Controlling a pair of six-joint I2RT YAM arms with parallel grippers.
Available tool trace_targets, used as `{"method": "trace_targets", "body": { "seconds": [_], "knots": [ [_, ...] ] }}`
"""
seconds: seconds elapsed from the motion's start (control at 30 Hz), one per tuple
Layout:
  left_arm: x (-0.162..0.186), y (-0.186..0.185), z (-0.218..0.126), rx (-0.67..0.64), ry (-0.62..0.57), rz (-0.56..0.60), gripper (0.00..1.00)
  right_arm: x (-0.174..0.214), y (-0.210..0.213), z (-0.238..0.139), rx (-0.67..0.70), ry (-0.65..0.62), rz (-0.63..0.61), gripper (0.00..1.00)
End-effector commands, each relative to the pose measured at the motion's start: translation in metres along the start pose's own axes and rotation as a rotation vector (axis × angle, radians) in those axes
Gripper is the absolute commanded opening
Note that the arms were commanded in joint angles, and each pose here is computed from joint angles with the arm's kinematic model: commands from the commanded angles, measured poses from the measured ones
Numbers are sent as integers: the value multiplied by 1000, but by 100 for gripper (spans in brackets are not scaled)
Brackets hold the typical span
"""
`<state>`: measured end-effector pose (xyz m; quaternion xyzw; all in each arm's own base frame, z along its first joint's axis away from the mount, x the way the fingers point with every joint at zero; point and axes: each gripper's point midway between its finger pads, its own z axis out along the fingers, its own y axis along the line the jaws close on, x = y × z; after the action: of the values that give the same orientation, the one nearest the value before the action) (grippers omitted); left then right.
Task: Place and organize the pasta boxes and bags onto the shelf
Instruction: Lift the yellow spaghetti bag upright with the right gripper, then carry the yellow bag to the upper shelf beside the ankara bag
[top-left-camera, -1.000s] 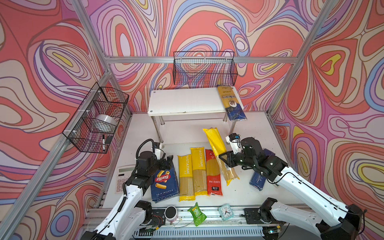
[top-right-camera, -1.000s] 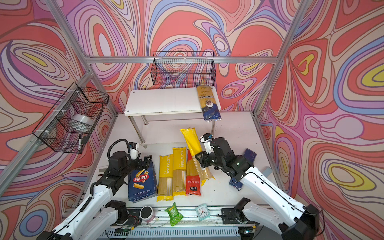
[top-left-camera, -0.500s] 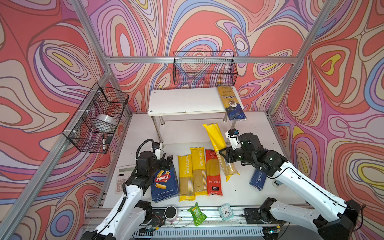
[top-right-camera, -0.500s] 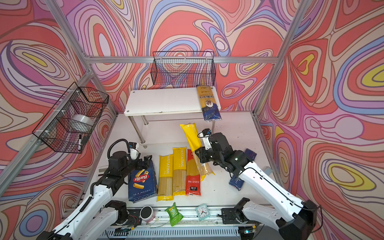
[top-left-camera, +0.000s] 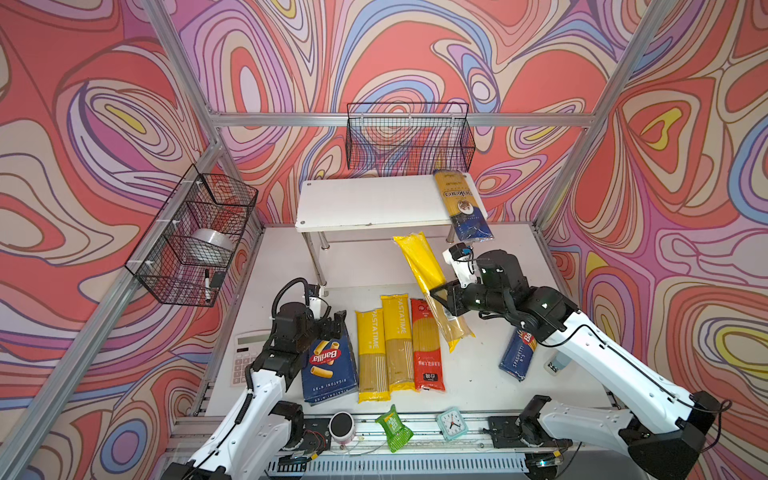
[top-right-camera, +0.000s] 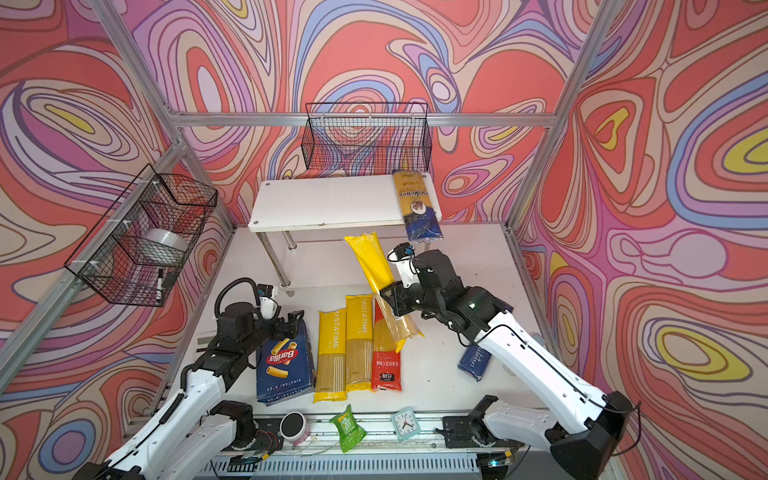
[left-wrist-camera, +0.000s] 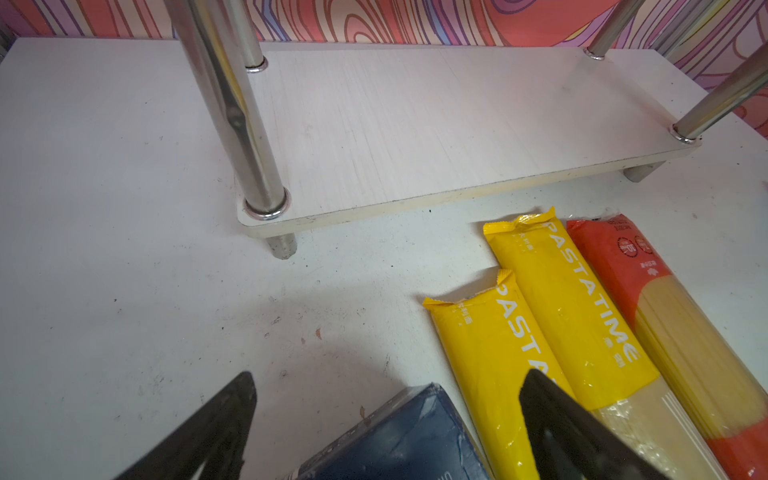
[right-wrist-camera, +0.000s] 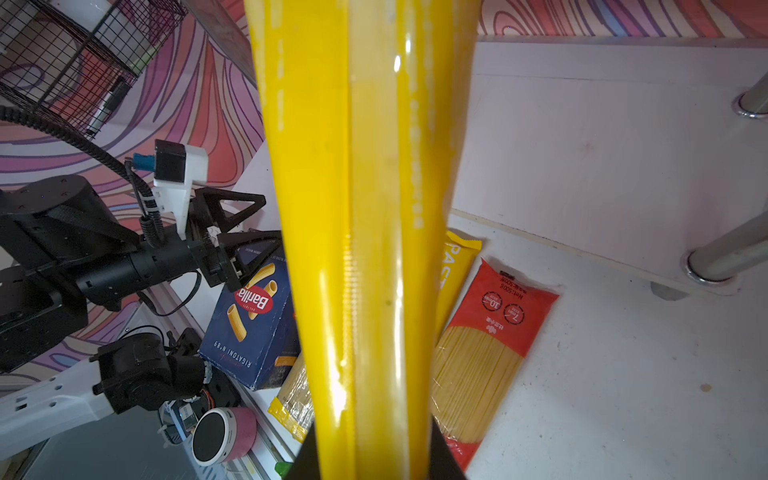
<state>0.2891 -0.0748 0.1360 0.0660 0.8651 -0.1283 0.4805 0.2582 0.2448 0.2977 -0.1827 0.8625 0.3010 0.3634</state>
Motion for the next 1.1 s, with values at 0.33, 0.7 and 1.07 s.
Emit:
{"method": "trace_targets", "body": {
  "seconds": [0.33, 0.7, 1.07],
  "knots": [
    [-7, -4, -2, 18, -32, 26, 100, -84, 9, -17, 99, -154, -30, 0],
    [-8, -5, -4, 21, -43, 27, 100, -119, 17, -24, 116, -202, 2, 0],
    [-9, -5, -11, 21, -73, 30, 100, -158, 15, -12, 200, -196, -44, 0]
  ]
}}
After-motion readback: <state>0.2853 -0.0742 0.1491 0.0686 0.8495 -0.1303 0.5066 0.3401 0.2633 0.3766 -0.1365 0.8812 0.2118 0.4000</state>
